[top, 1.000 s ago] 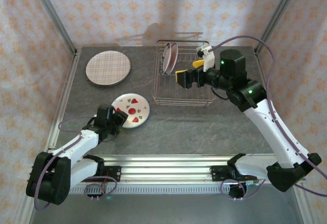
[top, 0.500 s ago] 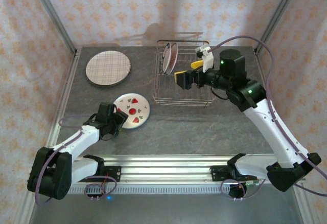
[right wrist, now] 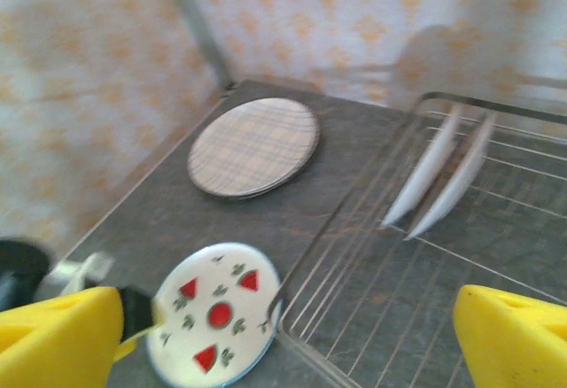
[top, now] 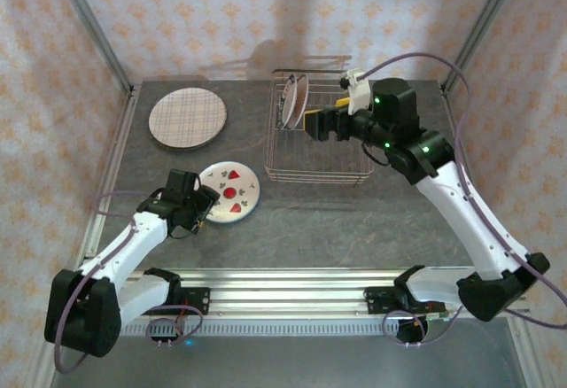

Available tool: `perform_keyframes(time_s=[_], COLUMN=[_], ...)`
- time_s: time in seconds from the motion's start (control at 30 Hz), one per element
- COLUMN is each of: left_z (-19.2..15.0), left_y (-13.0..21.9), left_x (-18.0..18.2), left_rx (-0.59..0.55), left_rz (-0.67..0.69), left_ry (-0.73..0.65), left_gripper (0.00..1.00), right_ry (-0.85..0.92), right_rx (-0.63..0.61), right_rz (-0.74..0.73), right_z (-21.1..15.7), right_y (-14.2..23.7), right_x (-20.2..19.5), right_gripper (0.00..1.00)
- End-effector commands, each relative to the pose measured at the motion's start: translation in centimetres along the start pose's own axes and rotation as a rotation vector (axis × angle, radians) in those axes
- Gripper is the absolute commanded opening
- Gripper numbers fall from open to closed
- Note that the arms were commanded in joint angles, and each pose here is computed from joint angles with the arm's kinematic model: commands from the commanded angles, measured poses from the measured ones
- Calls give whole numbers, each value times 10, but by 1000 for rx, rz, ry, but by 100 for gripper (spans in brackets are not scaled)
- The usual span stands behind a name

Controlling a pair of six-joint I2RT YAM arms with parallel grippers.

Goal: Unload the plates from the dish rack

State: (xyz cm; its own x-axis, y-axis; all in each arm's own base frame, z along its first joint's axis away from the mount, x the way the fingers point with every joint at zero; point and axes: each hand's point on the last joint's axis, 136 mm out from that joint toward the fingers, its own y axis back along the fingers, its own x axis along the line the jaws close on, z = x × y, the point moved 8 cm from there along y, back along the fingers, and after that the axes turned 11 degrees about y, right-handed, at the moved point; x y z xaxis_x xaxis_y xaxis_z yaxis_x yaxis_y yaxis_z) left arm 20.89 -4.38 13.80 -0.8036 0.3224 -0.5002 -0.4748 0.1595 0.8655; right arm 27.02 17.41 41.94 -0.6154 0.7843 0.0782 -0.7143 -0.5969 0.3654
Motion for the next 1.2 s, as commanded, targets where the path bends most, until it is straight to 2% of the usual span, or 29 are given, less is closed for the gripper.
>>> perform_keyframes(time_s=[0.0,0.13,0.23,0.4,0.6,0.8,0.9,1.17], left_z=[6,10,9,-1,-25,-41,-43,-45], left_y=[28,58,82,119,166,196,197,194], left_x=[-5,-35,-65,-118,-166,-184,-185,-184], left_rx=[-67,-101,-127,-143,-184,-236,-234,-207], left_rz=[30,-61,-157,-369,-537,-634,-643,-647], left_ry=[-23,-93,-176,-324,-567,-729,-739,-750], left_gripper=[77,77,78,78,78,78,78,78], right_ry=[-117,-218,-268,-318,-335,-378,-398,-379], right_rx=[7,115,168,220,304,361,384,402], right_rz=[-335,-495,-536,-542,-537,-539,-518,-478], right_z=[13,10,10,2,-16,-34,-42,-52], right_y=[-14,-54,-83,-129,-174,-203,-216,-239], right_x=[-32,-51,-58,-66,-75,-92,-99,-109], right_gripper=[89,84,78,71,63,51,46,42])
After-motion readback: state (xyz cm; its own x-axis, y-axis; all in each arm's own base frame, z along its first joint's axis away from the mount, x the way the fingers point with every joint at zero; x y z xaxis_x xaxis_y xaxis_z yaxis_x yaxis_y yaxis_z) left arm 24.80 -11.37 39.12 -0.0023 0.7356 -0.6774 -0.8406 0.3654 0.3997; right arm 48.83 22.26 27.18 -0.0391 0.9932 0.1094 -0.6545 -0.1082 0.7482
